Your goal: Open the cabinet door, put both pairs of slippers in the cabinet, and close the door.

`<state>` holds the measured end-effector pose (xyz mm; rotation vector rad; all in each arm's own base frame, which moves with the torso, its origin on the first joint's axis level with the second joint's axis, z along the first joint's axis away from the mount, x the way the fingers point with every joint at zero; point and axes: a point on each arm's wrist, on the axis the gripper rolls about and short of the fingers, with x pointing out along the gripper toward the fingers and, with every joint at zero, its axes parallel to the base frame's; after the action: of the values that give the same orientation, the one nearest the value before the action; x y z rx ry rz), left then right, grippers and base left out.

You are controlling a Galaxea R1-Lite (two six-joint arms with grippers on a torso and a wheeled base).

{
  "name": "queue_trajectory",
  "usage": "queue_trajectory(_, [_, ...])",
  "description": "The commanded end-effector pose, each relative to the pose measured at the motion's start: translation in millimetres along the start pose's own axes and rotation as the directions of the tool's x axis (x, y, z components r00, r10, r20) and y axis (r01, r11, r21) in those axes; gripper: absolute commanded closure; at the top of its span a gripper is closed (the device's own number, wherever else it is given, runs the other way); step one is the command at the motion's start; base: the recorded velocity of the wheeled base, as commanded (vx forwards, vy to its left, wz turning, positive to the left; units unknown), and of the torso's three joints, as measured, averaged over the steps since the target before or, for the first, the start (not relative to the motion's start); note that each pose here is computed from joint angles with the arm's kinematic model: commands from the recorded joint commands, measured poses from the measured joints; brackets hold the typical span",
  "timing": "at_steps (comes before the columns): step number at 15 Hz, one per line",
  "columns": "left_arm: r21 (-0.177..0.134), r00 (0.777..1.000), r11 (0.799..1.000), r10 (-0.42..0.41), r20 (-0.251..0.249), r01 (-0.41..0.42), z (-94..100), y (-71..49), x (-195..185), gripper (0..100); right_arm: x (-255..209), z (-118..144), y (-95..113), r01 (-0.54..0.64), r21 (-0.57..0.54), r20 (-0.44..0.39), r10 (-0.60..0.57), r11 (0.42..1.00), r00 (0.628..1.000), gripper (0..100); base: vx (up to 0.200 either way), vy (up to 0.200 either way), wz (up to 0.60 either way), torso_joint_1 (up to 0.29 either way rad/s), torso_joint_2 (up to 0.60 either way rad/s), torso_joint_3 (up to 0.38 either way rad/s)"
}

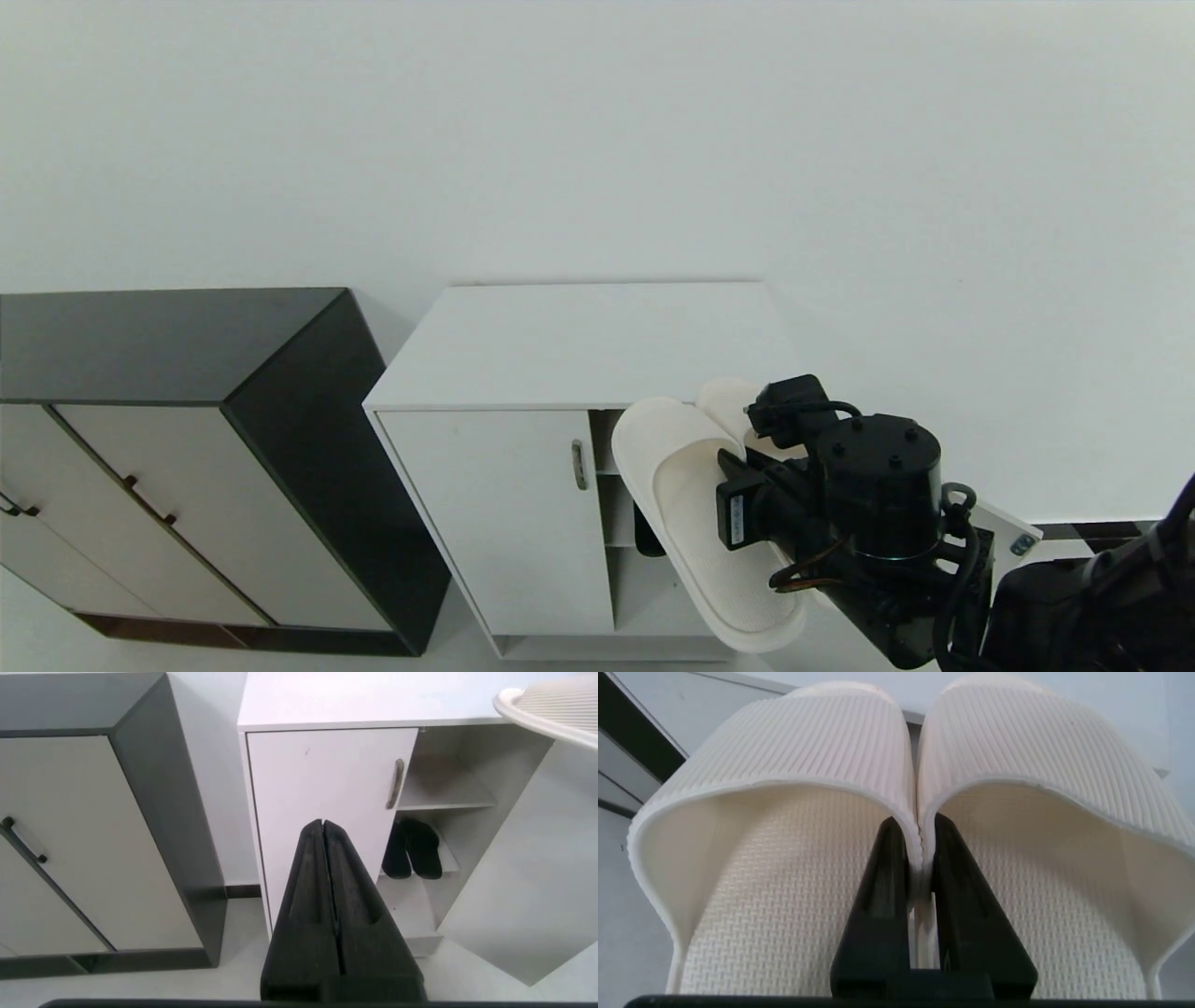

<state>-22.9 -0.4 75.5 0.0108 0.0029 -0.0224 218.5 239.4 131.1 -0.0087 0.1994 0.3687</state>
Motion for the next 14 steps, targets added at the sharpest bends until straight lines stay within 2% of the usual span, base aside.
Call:
queue_trajectory(1, [0.000, 1.000, 1.000, -0.001, 0.000, 0.001, 0.0, 0.0, 0.0, 100, 0.6, -1.2, 0.4, 0.000, -0.002, -0.003, 0.000, 1.000, 1.000, 100, 0.000, 0.000, 0.00, 0.000, 0.00, 0.000])
queue_trajectory(6, [-0.002, 1.000, 1.000, -0.001, 0.000, 0.001, 0.0, 0.0, 0.0, 100, -1.1, -2.5, 3.2, -0.030, -0.004, -0.008, 0.030, 1.000, 1.000, 100, 0.000, 0.000, 0.00, -0.008, 0.01, 0.011])
queue_trajectory(14, [-0.002, 1.000, 1.000, -0.001, 0.000, 0.001, 0.0, 0.0, 0.0, 100, -3.4, -4.3, 4.0, -0.040, -0.005, 0.006, 0.040, 0.999, 0.999, 100, 0.000, 0.000, 0.00, -0.155, 0.35, 0.196])
